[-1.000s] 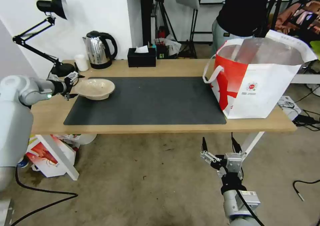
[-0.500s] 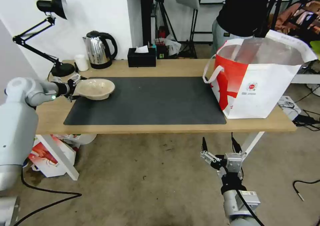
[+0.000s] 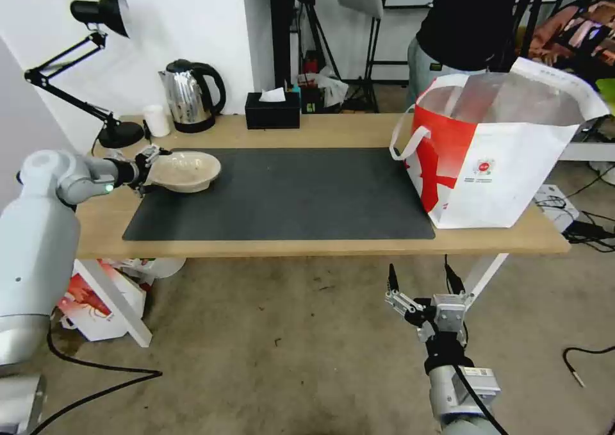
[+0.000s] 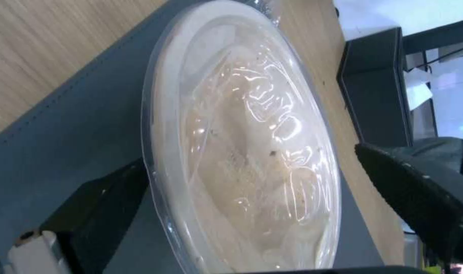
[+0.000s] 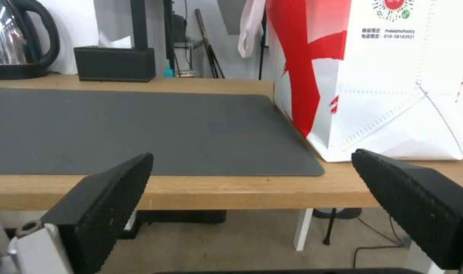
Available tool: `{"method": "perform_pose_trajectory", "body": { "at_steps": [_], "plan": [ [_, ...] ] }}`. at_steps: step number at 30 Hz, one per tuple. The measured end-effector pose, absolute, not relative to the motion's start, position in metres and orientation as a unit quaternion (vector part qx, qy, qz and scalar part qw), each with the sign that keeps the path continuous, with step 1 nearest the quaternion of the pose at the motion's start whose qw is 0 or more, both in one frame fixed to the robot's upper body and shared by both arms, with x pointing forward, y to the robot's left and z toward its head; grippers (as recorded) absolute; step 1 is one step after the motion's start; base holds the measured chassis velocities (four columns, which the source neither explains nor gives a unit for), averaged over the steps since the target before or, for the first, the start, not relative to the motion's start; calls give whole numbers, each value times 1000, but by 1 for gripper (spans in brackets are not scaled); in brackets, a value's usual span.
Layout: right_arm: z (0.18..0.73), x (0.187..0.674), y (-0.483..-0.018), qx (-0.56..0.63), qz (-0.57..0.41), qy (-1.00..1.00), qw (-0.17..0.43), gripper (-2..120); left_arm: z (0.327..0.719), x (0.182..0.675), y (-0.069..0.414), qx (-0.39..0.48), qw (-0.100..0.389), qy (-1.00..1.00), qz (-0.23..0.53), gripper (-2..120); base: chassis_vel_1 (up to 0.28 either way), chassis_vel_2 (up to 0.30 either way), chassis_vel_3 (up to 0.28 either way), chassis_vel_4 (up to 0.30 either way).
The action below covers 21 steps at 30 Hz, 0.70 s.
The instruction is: Pick up the trash from the table and place it into the takeout bag.
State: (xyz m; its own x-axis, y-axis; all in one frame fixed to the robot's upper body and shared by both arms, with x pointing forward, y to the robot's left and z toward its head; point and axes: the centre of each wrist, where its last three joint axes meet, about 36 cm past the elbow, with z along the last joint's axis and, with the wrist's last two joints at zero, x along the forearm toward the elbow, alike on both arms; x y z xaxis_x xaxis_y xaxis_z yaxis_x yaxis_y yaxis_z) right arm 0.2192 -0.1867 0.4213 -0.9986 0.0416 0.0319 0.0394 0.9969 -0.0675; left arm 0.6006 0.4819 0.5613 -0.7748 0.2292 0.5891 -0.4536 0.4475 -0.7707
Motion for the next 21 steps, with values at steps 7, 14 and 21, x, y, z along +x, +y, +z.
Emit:
{"method": "perform_pose_trajectory", "body": {
  "at_steps": [7,14,21],
  "plan": [
    [421,219,-187,-20,33,-999,17,100,562,601,482,71,328,-786,520,80,0,0,0,0],
    [421,219,-187,-20,33,-999,17,100,562,603,482,70,330,-785,520,57,0,0,0,0],
    [421,219,-187,-20,33,-999,17,100,559,603,480,71,331,-786,518,34,0,0,0,0]
  ]
}}
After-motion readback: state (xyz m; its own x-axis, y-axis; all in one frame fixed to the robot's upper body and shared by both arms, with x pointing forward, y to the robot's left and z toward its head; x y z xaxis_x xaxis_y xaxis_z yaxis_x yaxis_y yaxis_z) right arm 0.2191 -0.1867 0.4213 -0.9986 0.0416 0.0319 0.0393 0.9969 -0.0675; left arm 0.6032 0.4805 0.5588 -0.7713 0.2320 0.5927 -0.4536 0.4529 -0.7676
